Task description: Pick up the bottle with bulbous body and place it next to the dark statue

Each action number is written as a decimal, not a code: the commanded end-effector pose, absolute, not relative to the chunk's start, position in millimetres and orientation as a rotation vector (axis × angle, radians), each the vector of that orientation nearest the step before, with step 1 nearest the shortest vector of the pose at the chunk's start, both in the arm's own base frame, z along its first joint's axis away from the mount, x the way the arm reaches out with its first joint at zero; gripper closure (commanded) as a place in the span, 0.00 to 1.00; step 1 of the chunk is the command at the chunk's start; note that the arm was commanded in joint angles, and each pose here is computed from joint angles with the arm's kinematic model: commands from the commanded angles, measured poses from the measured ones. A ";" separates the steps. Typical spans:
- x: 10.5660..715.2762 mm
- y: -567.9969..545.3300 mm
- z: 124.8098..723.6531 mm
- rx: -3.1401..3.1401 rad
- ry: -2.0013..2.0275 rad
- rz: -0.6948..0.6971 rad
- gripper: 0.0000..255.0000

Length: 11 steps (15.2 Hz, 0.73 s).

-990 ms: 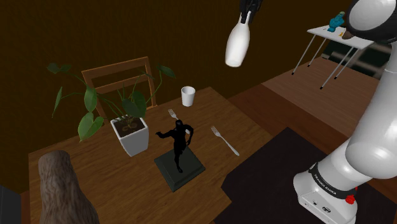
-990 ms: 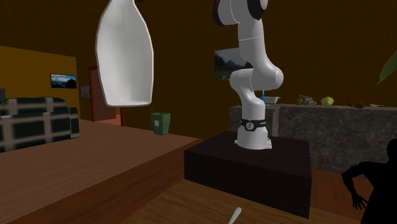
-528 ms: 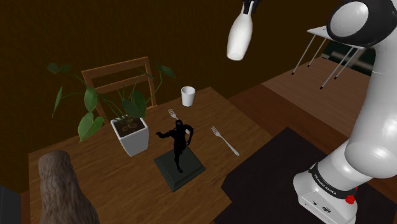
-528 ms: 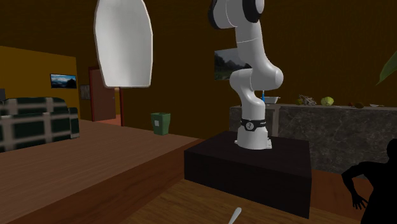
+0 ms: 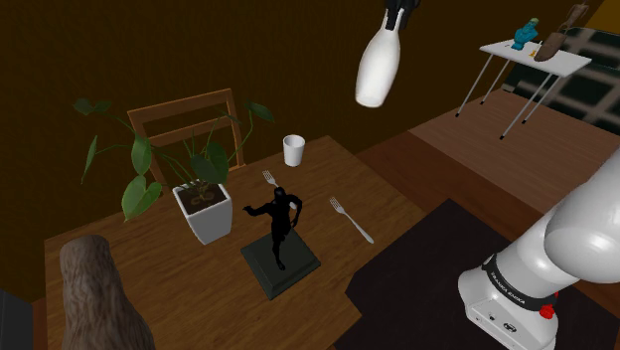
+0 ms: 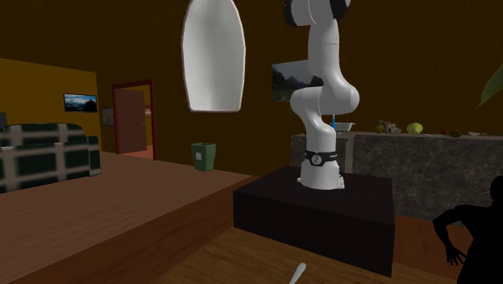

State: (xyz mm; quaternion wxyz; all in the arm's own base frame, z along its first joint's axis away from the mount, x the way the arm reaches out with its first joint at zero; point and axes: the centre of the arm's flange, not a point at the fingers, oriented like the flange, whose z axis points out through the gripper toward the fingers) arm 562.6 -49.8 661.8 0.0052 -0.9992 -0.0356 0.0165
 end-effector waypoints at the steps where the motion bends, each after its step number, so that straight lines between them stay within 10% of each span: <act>1: 541.3 -33.0 664.9 -3.129 -0.111 0.051 1.00; 11: 440.0 51.6 665.3 -3.129 -0.111 0.051 1.00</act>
